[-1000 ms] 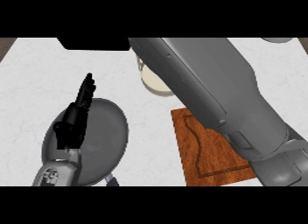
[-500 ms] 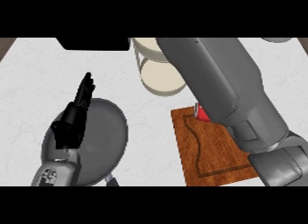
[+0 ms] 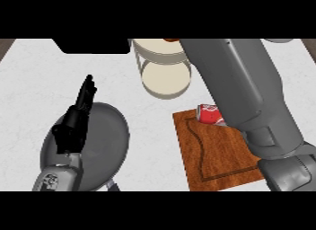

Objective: Pick the squash from the cutting board and place it in the tiered basket

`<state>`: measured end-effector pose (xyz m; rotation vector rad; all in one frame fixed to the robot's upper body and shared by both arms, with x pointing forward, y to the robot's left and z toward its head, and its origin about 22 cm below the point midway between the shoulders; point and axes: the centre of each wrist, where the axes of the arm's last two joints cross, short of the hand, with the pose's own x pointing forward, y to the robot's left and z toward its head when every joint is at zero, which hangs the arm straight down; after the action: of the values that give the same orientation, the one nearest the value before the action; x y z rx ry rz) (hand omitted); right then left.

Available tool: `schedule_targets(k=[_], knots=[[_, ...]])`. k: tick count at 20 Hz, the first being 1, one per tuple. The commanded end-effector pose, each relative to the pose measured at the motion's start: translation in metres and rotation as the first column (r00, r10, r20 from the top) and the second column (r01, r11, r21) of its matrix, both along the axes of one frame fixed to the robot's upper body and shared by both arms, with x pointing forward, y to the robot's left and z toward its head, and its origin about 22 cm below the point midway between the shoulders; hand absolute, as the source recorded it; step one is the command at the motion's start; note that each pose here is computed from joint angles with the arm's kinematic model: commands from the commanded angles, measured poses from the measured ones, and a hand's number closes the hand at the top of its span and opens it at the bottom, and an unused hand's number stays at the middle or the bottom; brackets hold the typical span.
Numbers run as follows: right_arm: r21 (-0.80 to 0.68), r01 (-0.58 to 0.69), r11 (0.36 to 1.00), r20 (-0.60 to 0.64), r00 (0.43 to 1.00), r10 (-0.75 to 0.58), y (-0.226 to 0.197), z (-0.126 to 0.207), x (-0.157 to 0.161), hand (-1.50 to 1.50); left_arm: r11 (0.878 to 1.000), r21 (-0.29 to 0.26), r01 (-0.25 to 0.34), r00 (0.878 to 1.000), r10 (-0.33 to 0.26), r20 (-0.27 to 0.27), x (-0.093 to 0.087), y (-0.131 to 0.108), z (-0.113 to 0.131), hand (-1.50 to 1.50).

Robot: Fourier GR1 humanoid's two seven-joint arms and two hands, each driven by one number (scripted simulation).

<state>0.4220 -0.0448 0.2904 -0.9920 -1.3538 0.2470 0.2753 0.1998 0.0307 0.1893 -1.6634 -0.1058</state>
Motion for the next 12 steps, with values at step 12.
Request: schedule_targets(k=[12], knots=[[0.332, 0.154, 0.931, 0.101, 0.975, -0.198, -0.139, -0.013, -0.079, -1.50, 0.995, 0.006, -0.096, 0.995, 0.096, -0.030, -0.015, 0.038, -0.011, 0.00]])
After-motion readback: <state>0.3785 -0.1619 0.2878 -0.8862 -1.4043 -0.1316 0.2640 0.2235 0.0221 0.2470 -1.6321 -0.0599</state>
